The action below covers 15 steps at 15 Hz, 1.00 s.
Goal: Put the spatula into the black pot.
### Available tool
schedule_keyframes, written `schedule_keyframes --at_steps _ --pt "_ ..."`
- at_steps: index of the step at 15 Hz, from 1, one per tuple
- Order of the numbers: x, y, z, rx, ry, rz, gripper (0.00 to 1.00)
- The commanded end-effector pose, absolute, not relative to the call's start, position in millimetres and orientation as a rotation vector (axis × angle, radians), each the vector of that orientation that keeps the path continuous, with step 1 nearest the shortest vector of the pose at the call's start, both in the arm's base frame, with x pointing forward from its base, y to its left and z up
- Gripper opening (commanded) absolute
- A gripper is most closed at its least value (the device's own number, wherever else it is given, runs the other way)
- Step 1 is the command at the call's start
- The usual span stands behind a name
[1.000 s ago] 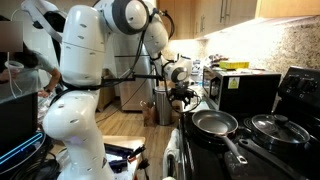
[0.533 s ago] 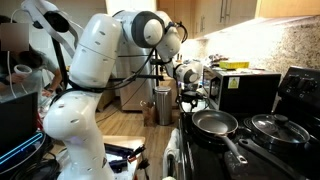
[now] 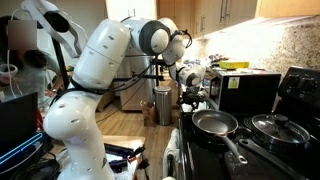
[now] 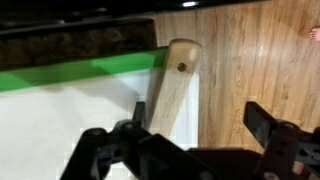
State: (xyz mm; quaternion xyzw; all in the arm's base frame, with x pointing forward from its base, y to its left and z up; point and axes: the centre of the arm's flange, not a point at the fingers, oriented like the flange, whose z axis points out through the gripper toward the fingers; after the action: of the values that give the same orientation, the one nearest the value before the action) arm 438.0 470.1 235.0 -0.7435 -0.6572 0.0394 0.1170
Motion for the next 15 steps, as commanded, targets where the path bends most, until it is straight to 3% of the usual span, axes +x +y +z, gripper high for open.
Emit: schedule_keyframes --at_steps 1,8,15 --pt "438.5 469.7 235.2 -2.284 -1.854 0.165 1.0" --pt "441.1 473.6 225.3 -2.47 -1.693 0.272 1.0" --pt "434.9 486.2 207.1 -2.542 -1.836 0.275 1.0"
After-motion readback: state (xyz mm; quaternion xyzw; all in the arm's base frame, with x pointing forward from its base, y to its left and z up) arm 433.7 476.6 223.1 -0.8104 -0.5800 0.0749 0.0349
